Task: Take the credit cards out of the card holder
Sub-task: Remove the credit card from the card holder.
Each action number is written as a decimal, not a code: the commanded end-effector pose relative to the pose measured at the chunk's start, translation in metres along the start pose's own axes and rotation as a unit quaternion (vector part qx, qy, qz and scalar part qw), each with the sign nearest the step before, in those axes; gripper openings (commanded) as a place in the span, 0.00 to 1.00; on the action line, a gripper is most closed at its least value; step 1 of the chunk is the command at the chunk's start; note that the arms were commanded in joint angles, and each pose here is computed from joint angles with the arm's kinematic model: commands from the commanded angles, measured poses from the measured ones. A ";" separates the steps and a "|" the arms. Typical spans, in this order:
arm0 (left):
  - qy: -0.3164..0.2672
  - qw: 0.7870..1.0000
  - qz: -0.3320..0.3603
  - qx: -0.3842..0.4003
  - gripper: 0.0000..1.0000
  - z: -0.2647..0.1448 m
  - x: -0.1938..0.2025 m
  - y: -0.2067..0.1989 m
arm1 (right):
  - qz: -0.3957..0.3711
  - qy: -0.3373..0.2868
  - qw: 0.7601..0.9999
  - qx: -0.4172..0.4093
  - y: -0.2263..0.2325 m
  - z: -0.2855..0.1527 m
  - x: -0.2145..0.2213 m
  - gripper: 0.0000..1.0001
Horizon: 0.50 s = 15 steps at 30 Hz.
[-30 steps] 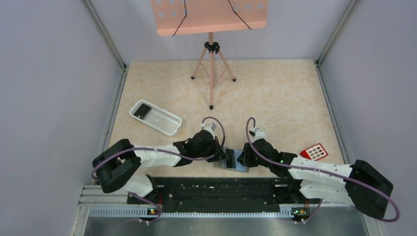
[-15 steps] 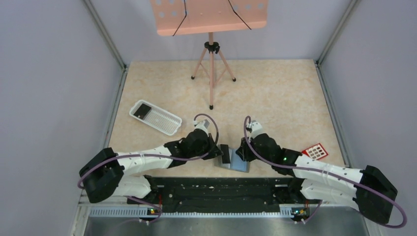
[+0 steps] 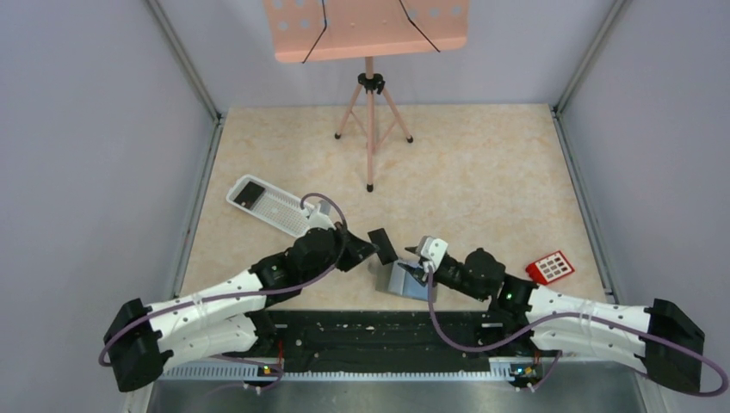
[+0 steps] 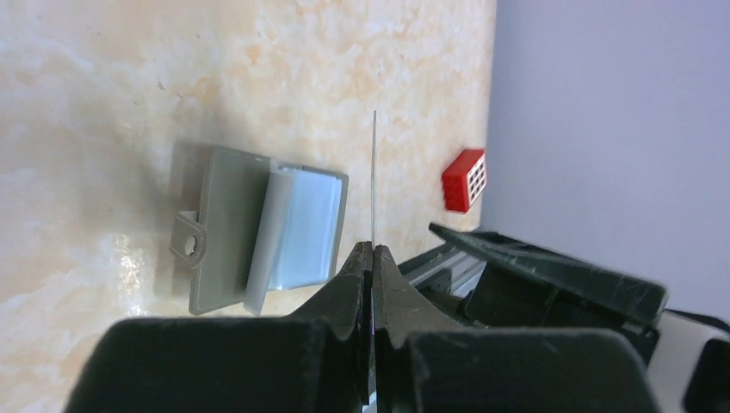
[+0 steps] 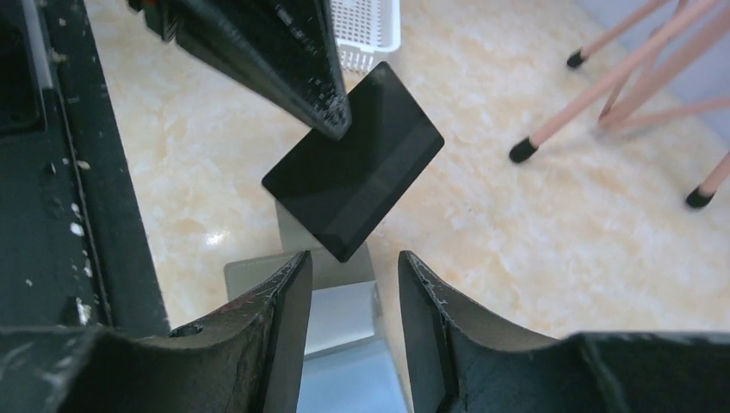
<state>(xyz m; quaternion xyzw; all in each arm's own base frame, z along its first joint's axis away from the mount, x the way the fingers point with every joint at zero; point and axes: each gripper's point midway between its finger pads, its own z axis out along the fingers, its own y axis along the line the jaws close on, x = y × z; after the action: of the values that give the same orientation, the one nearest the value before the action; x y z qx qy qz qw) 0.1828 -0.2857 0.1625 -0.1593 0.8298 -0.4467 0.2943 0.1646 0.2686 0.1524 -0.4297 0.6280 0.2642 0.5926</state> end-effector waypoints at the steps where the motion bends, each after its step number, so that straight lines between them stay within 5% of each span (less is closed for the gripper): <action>1: -0.068 0.996 -0.059 -0.008 0.00 -0.010 -0.022 0.013 | -0.149 -0.080 0.984 -0.051 0.014 0.002 -0.023 0.41; 15: -0.070 0.993 -0.090 0.016 0.00 -0.021 -0.024 0.007 | -0.254 -0.063 0.965 -0.002 0.012 0.028 -0.027 0.39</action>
<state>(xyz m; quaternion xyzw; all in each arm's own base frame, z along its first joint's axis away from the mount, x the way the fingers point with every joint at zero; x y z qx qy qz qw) 0.1849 -0.2529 0.1622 -0.2474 0.7976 -0.4534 0.3114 0.1604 0.2885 0.1401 -0.5721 0.4915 0.1550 0.6380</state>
